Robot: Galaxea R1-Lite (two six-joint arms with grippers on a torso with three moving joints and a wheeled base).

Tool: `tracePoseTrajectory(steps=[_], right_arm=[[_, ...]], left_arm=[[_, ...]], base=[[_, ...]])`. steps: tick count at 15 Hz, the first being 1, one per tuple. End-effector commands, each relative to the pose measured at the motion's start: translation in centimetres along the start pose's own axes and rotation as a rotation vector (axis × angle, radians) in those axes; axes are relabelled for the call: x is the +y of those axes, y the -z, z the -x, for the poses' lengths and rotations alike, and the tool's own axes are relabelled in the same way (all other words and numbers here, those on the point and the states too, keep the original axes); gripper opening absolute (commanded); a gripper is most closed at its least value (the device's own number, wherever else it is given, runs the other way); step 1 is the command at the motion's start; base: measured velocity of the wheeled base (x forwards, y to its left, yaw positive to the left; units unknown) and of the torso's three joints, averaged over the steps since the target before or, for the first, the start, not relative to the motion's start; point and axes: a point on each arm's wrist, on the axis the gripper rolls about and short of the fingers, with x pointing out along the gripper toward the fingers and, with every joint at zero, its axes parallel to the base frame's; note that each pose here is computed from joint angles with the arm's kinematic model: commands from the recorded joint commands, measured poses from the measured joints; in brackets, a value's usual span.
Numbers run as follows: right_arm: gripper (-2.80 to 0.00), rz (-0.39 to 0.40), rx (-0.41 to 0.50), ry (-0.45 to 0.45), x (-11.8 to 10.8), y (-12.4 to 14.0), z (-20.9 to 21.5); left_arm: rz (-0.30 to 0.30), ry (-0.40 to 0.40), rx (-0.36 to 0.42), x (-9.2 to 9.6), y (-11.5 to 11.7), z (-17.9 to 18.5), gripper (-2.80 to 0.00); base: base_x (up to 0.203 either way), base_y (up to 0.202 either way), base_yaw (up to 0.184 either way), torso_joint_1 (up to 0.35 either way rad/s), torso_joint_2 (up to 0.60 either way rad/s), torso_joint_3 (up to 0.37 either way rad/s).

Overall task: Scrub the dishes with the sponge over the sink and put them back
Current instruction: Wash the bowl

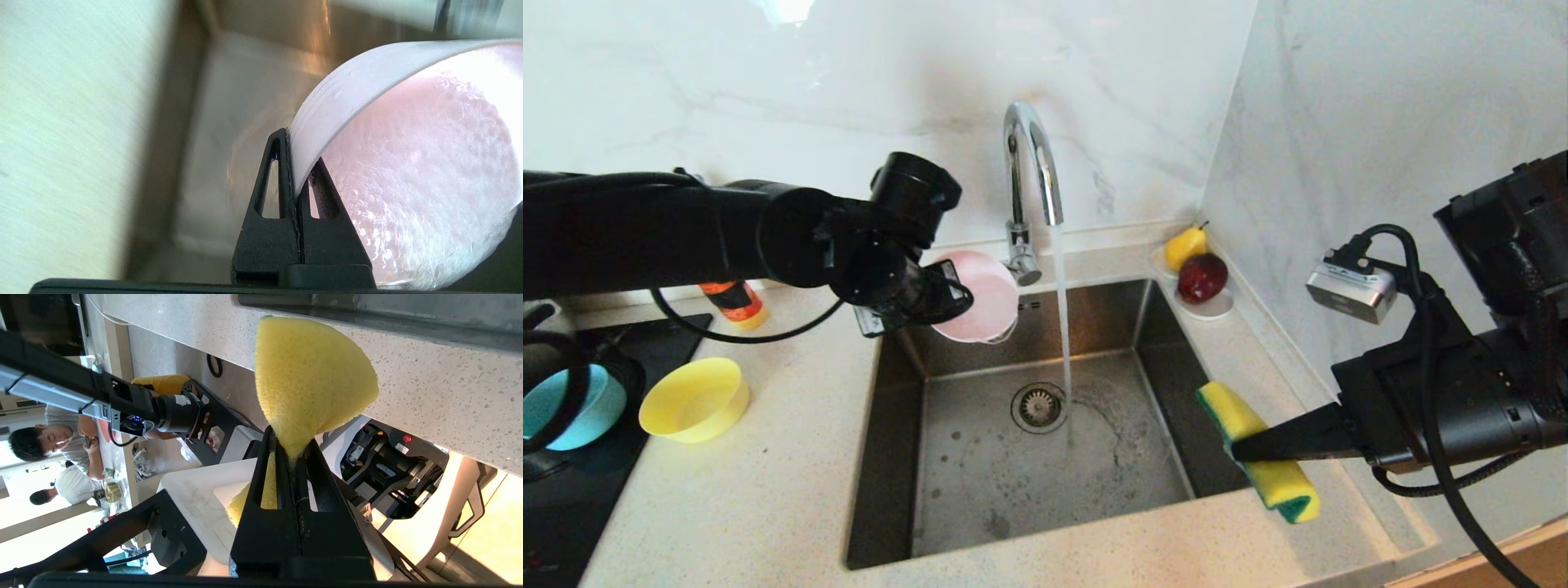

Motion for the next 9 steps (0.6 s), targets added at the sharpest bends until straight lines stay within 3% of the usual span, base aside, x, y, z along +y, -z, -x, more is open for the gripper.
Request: tracePoseTrajectory(steps=[1,6,9], right_arm=[[-2.8,-0.001,-0.002,-0.005,0.1,0.2,0.3],[-2.8,-0.002,0.008,-0.008,0.1,0.2,0.1],[-2.8,-0.006,0.008,-0.004,0.2,0.3,0.3]], left_arm=[[0.02,0.014,-0.163,1.8,-2.6,2.8,-2.8],[-0.051,0.125,-0.516,2.8,-4.4,5.0,-2.8],[-0.05,0.18,-0.728,2.8,-4.9,5.7,-2.8]], base=[[0.0,0.0,0.0,0.0,0.0,0.0],[0.0,0.0,0.0,0.0,0.0,0.0],[0.0,0.0,0.0,0.0,0.0,0.0]])
